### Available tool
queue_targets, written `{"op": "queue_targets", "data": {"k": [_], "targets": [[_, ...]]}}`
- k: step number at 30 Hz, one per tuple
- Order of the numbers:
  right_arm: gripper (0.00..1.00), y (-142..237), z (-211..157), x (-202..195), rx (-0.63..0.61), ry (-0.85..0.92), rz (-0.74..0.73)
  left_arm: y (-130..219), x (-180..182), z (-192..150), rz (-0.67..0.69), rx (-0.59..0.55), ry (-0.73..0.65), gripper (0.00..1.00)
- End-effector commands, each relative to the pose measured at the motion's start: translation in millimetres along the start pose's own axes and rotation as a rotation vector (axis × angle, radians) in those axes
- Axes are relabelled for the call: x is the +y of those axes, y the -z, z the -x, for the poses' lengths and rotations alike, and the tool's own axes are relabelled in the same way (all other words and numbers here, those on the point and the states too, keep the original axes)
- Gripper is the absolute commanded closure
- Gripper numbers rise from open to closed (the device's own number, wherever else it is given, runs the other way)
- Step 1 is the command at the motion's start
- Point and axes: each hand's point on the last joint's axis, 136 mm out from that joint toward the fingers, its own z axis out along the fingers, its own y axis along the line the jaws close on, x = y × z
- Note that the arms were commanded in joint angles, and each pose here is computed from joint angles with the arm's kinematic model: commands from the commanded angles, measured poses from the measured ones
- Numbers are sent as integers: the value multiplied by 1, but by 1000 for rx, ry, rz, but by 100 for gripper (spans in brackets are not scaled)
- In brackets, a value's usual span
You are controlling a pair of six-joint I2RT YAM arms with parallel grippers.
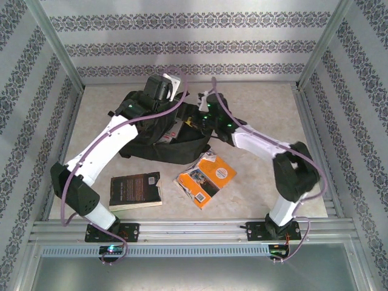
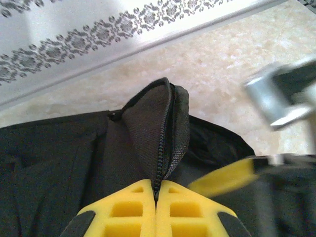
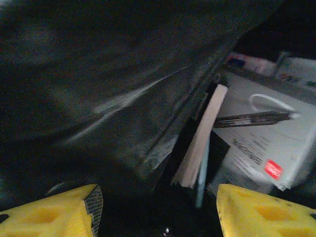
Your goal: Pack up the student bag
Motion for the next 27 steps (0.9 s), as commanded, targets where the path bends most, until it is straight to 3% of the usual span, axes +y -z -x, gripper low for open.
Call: {"op": "queue_targets", "data": {"k": [1,6,9,11,19,22,27], "targets": [[40,34,-12,-17,-11,109,-125,-26,-18,-11,-112,31,79,96],[39,110,-14,-65,-153,136,-453,-48,-54,-60,-254,117,205,75],[39,145,-23,-86,-207,104,-506,-41,-77,-83,-290,125,193,50],[39,157,-36,-92,-188,108,-510,-32,-86,-95,-299,139,182,42],[41,174,-108,-124,18,103,-514,-9,-120,-178,-339,311,145,38],[41,183,-122,-136,44,106,-536,-15,-114,-215,-287,348,166,36],[41,183,-140,-144,92,99,-528,-27,-106,-246,-227,397,154,32]]}}
